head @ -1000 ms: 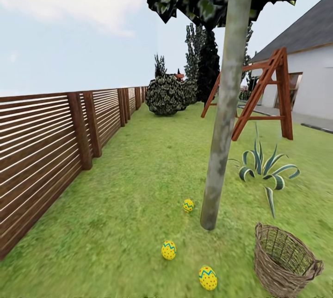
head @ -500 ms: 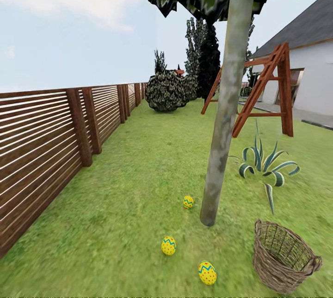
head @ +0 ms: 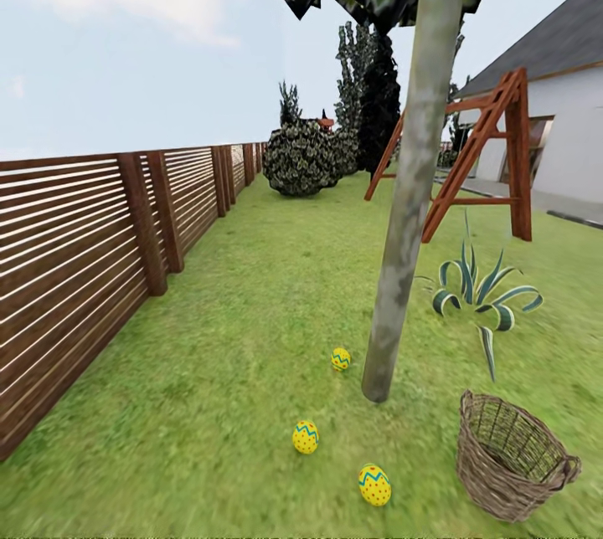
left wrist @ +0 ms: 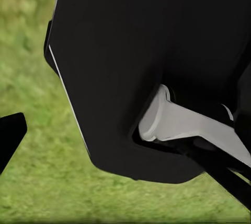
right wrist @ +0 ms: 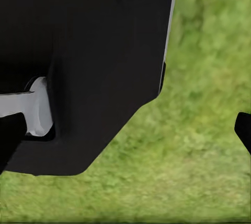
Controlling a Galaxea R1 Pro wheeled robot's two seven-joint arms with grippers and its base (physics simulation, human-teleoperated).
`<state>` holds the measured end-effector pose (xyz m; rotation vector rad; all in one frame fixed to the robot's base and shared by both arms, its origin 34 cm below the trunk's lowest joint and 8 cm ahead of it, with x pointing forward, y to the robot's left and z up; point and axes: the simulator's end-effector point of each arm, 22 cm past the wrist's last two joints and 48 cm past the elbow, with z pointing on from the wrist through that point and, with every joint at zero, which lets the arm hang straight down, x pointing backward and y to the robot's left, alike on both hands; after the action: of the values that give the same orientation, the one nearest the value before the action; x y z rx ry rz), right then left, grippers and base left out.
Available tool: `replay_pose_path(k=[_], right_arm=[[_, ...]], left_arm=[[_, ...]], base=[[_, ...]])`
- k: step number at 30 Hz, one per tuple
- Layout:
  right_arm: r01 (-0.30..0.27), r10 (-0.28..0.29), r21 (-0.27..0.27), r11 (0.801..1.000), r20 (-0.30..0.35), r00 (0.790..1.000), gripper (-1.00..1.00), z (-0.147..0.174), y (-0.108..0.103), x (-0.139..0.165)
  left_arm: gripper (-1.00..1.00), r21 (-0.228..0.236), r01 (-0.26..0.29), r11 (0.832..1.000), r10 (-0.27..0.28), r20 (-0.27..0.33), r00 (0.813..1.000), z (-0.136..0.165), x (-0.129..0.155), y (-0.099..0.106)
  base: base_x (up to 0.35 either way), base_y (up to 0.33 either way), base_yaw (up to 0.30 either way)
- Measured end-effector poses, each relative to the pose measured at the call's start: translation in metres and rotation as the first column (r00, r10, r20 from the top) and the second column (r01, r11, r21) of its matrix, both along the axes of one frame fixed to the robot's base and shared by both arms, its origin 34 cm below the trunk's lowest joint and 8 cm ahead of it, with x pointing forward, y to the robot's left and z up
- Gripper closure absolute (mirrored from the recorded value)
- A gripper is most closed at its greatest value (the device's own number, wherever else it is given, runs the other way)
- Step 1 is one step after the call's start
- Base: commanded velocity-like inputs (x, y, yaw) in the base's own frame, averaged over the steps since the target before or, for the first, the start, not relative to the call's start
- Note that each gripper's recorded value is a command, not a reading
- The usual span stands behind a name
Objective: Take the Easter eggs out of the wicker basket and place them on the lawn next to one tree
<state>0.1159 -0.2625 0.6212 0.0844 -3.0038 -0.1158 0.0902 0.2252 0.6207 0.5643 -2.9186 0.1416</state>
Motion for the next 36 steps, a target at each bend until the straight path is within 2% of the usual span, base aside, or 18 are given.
replay_pose_path(k=[8,18,36], right_arm=[[0.003,-0.003,0.0,1.0,-0.009,1.0,-1.0,0.0,-0.001,-0.005],[0.009,-0.009,-0.007,1.0,0.003,1.0,-1.0,0.0,-0.006,-0.001],[0.005,-0.005,-0.013,1.0,0.006,1.0,-1.0,0.0,-0.01,0.0]], left_arm=[[-1.0,0.001,0.001,1.0,-0.001,-0.003,1.0,0.0,-0.005,0.0],[-1.0,0.017,0.0,1.0,0.0,0.007,1.0,-0.001,0.0,0.01],[-1.0,0.018,-0.002,1.0,0.002,0.008,1.0,-0.001,0.0,0.011]], base=[[0.0,0.0,0.0],[0.0,0.0,0.0],[0.0,0.0,0.0]])
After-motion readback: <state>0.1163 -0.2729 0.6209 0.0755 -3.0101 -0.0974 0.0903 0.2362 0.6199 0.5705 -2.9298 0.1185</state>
